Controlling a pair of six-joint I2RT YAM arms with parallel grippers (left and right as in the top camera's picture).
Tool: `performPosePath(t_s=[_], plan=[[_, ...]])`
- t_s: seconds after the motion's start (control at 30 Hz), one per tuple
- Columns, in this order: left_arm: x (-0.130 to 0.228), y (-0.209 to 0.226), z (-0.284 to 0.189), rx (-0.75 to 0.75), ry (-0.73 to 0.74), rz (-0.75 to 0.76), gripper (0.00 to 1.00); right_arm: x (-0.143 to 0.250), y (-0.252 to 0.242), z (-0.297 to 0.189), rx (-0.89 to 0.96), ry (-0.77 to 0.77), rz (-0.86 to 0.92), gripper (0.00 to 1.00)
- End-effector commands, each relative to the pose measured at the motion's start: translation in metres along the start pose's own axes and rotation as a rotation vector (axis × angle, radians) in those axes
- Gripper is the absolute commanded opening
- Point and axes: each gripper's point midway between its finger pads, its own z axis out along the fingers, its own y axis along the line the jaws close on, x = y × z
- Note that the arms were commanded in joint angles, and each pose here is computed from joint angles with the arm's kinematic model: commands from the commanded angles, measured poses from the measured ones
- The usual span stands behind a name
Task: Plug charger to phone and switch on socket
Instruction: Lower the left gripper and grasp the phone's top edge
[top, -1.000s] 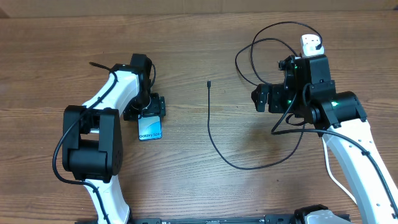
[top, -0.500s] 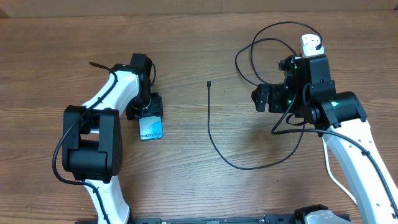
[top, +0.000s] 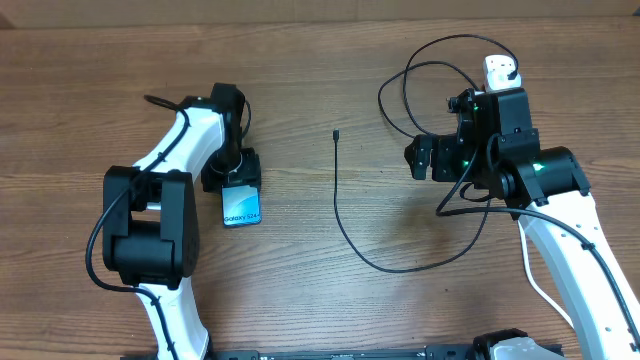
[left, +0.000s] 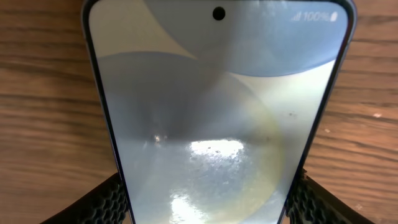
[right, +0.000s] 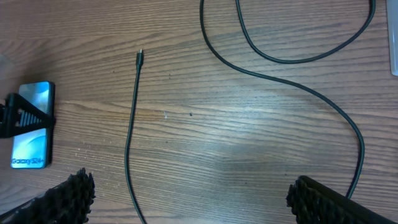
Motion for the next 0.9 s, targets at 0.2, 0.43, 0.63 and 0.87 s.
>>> performPosePath(t_s=[0.2, 0.43, 0.63, 0.87], plan=[[-0.030, -0.009, -0.046, 0.013, -0.092, -0.003, 0.53, -0.009, 0.002, -0.005, 0.001, -0.030, -0.012, 1.00], [-0.028, -0.009, -0.046, 0.010, -0.081, -0.004, 0.26, -0.009, 0.002, -0.005, 0.001, -0.030, -0.011, 1.00], [-0.027, -0.008, -0.046, 0.010, -0.079, -0.005, 0.04, -0.009, 0.002, -0.005, 0.001, -0.030, -0.011, 1.00], [-0.025, -0.009, -0.046, 0.013, -0.072, -0.027, 0.04, -0.009, 0.002, -0.005, 0.001, -0.030, -0.011, 1.00]])
